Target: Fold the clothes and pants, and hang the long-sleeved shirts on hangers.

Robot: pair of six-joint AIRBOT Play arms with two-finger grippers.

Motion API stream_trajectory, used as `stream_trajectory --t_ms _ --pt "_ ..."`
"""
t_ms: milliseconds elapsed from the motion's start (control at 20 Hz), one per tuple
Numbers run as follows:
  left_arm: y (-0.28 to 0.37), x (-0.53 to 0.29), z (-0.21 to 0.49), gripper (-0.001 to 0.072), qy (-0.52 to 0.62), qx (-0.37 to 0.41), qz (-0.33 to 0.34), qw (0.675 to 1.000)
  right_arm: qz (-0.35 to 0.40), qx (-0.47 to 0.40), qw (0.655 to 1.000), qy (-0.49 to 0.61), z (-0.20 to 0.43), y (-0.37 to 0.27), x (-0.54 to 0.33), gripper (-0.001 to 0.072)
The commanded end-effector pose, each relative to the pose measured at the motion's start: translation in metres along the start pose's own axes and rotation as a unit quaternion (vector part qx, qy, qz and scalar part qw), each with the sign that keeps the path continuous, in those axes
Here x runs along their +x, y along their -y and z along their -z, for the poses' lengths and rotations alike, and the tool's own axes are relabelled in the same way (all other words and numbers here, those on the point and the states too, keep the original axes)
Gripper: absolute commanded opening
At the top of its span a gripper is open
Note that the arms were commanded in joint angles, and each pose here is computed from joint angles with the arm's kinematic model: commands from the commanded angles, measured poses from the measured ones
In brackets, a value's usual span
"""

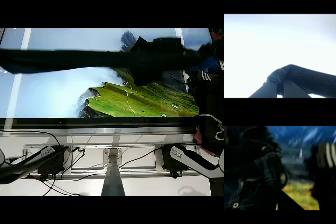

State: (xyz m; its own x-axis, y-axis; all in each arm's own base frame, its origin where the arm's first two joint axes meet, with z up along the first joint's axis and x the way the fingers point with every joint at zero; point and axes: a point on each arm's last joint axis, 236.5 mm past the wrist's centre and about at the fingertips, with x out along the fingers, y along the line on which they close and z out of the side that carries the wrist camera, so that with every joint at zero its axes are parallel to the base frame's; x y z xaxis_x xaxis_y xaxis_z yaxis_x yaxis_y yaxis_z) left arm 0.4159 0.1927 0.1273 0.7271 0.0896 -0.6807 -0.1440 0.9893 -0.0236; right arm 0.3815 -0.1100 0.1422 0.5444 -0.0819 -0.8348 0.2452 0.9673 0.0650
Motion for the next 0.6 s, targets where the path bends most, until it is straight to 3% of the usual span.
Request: stream_trajectory --t_ms 0,300,400,550 --pt "-0.056 -0.005 0.111 0.0017 -0.208 0.046 -0.085 0.973 -0.008 -0.013 0.991 -0.133 0.115 -0.002 0.012 0.002" --pt "-0.083 -0.03 0.245 0.0018 -0.38 0.034 -0.079 0.921 -0.032 0.002 0.951 -0.307 0.273 -0.014 0.012 0.0022" --pt "-0.101 -0.038 0.251 0.0018 -0.391 0.046 -0.106 0.913 -0.037 0.005 0.937 -0.346 0.295 -0.016 0.007 0.0021" --pt "-0.11 -0.023 0.211 0.0019 -0.323 0.058 -0.127 0.936 -0.039 0.005 0.936 -0.35 0.297 -0.017 0.006 0.0022"
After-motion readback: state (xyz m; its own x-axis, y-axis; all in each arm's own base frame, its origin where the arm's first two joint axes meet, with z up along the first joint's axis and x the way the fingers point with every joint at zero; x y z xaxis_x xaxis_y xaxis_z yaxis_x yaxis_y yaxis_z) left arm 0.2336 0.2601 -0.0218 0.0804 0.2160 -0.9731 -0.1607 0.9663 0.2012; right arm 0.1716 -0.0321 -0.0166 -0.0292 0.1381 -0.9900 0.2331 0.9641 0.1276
